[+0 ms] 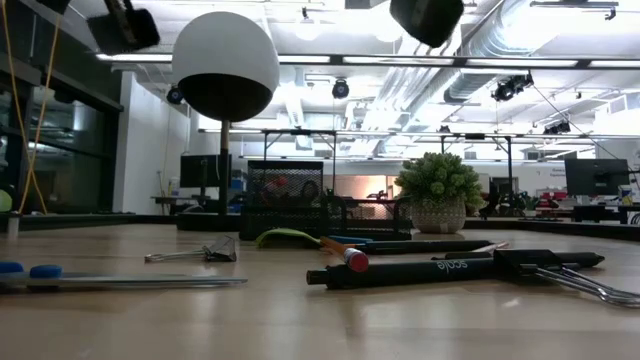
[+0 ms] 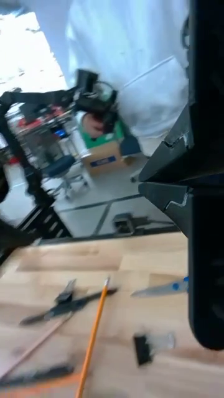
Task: Pick and place office supplies into organizer
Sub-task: Put the blue scissors into the top left side of the desk organizer
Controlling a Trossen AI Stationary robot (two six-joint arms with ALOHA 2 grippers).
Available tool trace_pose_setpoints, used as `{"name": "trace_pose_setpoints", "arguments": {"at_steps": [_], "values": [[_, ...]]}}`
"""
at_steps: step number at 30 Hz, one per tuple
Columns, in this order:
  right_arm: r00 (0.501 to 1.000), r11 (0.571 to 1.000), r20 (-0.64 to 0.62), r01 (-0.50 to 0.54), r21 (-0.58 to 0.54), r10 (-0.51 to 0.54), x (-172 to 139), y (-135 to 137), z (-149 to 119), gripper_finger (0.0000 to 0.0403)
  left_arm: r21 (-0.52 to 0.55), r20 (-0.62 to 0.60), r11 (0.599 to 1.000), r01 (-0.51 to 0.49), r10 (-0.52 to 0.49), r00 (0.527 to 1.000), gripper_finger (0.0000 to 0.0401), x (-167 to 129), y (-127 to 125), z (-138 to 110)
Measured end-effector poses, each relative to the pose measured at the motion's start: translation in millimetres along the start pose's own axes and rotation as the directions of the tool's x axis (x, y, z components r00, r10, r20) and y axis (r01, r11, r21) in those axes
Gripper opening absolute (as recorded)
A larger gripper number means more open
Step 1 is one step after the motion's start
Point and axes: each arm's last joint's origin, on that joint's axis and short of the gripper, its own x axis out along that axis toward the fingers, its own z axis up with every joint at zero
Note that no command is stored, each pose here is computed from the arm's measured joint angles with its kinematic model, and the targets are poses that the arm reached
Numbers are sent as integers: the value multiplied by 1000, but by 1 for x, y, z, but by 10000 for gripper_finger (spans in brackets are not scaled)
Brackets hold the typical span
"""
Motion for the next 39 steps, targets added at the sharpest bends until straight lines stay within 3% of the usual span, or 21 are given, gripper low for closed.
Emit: {"name": "trace_pose_setpoints", "arguments": {"at_steps": [5, 12, 17, 26, 31, 39], "values": [[997, 992, 30, 62, 112, -65, -3, 12, -9, 0, 42, -41, 999, 2, 0, 999, 1, 11, -14, -16], [984, 956, 43, 159, 246, -174, -4, 11, -14, 0, 44, -189, 999, 28, -19, 982, 1, 31, -26, -40], [980, 931, -8, 192, 311, -200, -4, 6, -18, 0, 45, -305, 998, -37, 49, 951, 1, 53, -23, -60], [980, 951, -64, 196, 240, -186, -5, 5, -22, 0, -54, -439, 965, -258, 209, 874, 0, 94, 1, -84], [980, 965, -114, 183, 188, -163, -5, 5, -25, 0, -95, -467, 955, -279, 205, 860, 0, 110, 9, -89], [950, 968, -237, 232, 92, -205, -8, -1, -36, 0, -229, -575, 897, -378, 188, 796, 0, 123, 23, -101]]}}
